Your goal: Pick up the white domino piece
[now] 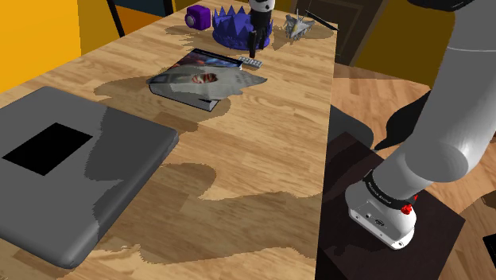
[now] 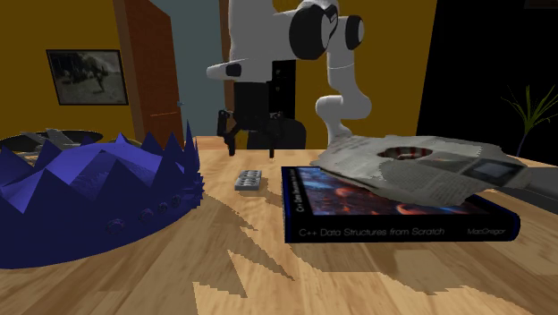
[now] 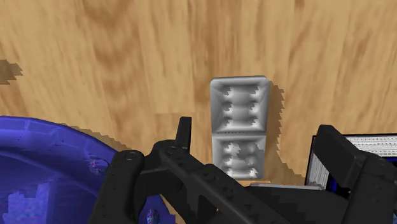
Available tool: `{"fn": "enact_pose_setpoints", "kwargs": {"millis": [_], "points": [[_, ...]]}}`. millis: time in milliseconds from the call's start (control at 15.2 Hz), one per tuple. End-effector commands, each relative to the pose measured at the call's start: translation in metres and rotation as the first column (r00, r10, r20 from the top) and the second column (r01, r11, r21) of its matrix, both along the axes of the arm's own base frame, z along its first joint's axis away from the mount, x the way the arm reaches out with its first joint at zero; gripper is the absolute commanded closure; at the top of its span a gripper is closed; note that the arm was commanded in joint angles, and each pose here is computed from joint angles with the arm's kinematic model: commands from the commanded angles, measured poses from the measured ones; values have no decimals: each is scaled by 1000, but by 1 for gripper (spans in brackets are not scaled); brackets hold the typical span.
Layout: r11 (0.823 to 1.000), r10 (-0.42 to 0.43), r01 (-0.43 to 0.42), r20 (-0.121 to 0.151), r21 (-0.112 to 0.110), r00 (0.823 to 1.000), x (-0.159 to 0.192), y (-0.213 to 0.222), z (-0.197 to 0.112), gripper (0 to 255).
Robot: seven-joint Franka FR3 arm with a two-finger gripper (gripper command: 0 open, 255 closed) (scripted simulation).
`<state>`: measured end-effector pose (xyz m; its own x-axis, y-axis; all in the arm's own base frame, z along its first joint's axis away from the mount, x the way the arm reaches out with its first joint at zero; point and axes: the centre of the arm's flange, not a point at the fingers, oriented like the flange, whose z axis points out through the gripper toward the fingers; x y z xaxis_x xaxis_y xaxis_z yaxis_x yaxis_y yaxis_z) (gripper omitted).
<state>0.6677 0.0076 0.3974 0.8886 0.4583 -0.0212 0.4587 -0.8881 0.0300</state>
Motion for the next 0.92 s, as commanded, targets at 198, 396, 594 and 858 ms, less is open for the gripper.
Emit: {"fn": "enact_pose_setpoints", "kwargs": {"millis": [198,396,594,858], "points": [[999,32,-32,9,3,999,18,7,-22,0],[999,32,-32,9,3,999,18,7,-38,0],[999,32,-32,9,3,999,18,7,-46,0],[999,32,-32,9,3,999,17,8,-46,255]]}}
